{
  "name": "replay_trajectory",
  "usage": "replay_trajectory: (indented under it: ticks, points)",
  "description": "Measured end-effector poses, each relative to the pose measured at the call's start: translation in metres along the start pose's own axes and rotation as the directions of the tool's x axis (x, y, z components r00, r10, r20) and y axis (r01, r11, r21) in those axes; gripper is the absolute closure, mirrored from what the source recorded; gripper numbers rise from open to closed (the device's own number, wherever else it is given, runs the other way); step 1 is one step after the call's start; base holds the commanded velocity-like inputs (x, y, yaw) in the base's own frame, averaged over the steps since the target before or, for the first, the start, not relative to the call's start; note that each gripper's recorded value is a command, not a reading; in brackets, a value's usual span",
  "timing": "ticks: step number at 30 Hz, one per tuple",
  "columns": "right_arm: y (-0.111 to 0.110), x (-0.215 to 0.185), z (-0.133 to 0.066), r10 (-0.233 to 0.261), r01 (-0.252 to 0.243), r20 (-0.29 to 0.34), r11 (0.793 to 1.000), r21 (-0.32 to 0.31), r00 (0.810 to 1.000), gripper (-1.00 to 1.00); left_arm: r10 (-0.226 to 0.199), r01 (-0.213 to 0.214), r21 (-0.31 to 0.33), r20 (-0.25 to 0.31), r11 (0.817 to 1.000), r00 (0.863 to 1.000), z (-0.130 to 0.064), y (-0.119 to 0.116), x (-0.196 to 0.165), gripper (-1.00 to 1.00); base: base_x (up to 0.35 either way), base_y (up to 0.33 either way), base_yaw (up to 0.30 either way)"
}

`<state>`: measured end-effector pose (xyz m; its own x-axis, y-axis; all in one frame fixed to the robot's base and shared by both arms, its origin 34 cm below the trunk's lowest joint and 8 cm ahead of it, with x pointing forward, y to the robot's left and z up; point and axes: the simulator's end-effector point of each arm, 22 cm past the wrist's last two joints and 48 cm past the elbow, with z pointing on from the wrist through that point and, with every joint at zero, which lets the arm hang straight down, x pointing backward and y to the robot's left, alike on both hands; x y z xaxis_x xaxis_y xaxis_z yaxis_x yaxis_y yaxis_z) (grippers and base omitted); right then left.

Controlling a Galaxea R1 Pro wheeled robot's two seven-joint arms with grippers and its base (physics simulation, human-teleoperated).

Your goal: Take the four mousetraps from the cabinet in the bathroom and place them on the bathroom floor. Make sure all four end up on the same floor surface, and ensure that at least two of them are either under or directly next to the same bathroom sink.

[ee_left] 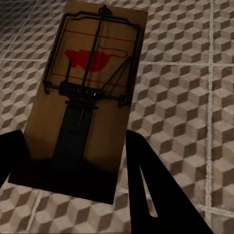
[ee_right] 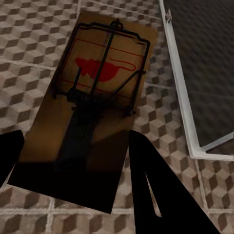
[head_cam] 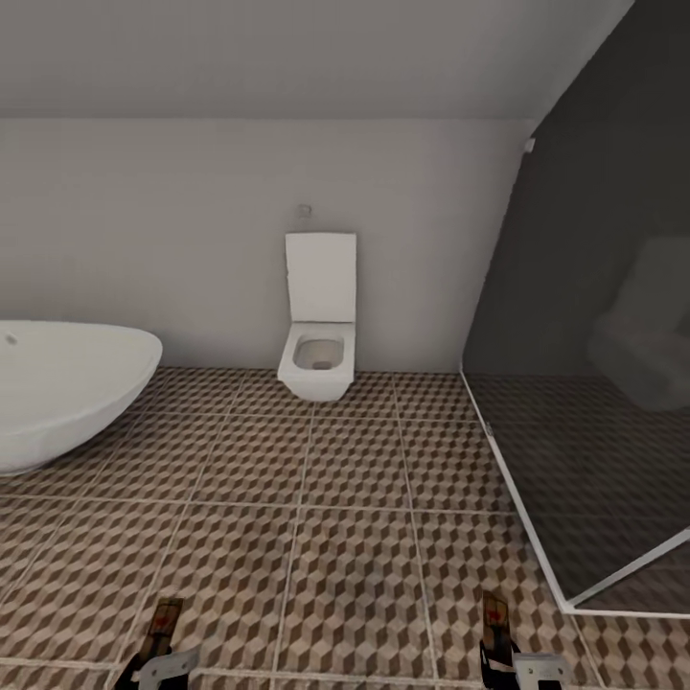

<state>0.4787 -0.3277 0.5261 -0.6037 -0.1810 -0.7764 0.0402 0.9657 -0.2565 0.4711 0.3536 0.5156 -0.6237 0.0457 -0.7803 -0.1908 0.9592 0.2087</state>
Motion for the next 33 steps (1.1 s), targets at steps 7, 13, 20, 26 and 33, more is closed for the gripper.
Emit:
replay_trajectory:
  ticks: [7,13,20,26,33]
  points:
    - [0.0,0.0012,-0.0005,0.0,0.0,-0.002,1.0,0.0,1.0,1.0,-0.003,0.003,0.002,-0.001,1.0,1.0,-0.0005,-0.0023,0.0002,1.0,0.0,0.0,0.286]
    - [0.0,0.0013,-0.0005,0.0,0.0,-0.003,1.0,0.0,1.0,1.0,-0.003,0.003,0.002,-0.001,1.0,1.0,-0.0005,-0.0024,0.0002,1.0,0.0,0.0,0.286]
    - [0.0,0.0015,-0.0006,0.0,0.0,-0.003,1.0,0.0,1.0,1.0,-0.003,0.003,0.002,-0.001,1.0,1.0,-0.0005,-0.0024,0.0003,1.0,0.0,0.0,0.286]
    - [0.0,0.0014,-0.0006,0.0,0.0,-0.003,1.0,0.0,1.0,1.0,-0.003,0.003,0.002,-0.002,1.0,1.0,-0.0005,-0.0025,0.0004,1.0,0.0,0.0,0.286]
    - [0.0,0.0015,-0.0006,-0.001,0.001,-0.003,1.0,0.0,1.0,1.0,-0.003,0.003,0.002,-0.002,1.0,1.0,-0.0005,-0.0024,0.0004,1.0,0.0,0.0,0.286]
